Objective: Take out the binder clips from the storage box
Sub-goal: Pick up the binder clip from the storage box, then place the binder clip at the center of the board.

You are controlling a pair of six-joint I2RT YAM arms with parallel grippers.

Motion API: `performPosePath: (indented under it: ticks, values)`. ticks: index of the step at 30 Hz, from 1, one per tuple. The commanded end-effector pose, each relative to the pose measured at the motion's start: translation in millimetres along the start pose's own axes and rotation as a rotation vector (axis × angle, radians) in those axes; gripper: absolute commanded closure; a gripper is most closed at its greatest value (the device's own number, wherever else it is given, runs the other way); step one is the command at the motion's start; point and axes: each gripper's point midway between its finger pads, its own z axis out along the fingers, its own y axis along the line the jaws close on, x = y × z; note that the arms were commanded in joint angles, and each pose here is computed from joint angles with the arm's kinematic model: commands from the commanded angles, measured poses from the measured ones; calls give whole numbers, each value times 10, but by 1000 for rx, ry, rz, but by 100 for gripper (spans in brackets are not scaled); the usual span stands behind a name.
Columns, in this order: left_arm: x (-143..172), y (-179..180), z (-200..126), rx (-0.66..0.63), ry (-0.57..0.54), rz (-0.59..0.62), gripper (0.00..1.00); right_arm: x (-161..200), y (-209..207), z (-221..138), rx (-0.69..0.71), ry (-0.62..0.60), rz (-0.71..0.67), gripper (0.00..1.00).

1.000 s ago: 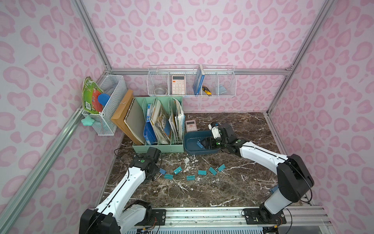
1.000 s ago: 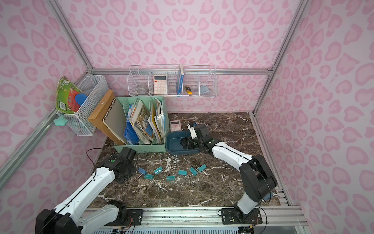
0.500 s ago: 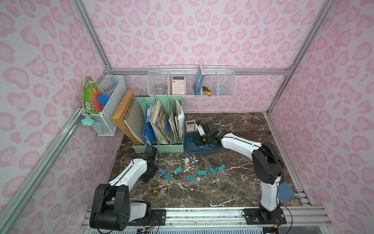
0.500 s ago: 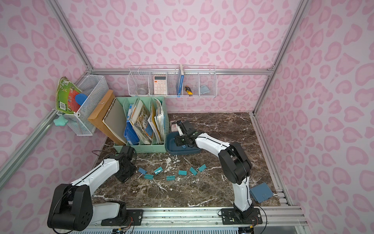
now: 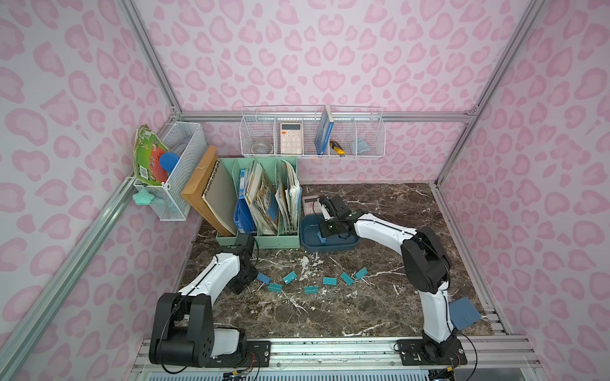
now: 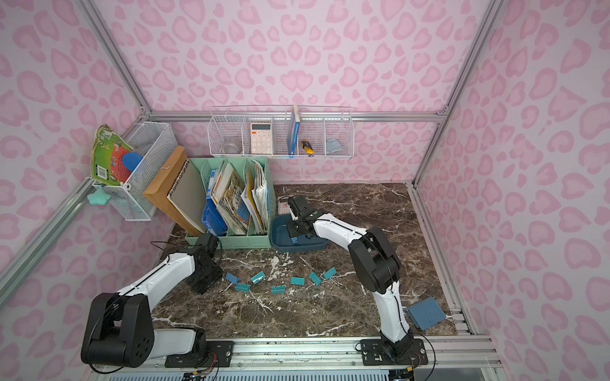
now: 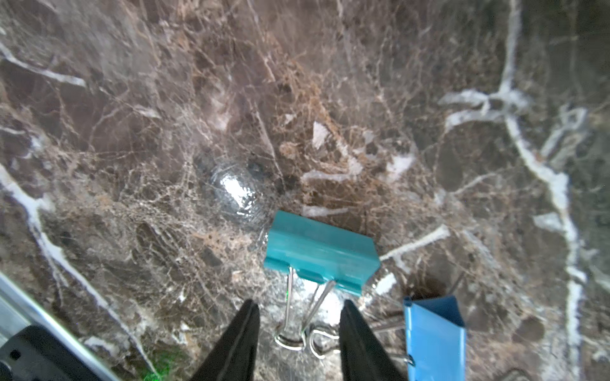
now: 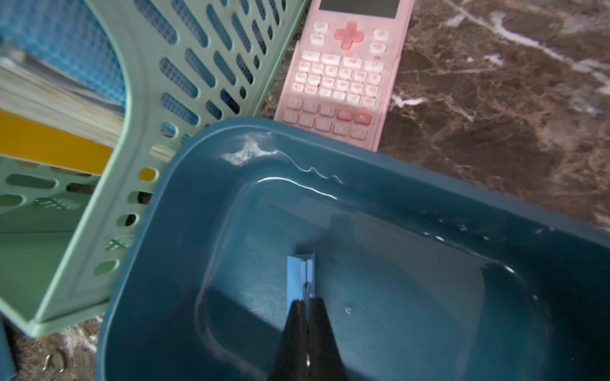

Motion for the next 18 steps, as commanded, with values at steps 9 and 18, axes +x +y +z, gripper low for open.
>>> performPosePath:
  ticks: [9, 18]
  values:
    - [-251, -357, -680, 173, -81, 58, 30, -137, -294, -806, 159, -93, 53, 100]
    - [-311, -952, -1041, 342, -139, 161, 17, 760, -996, -1600, 484, 17, 223, 100]
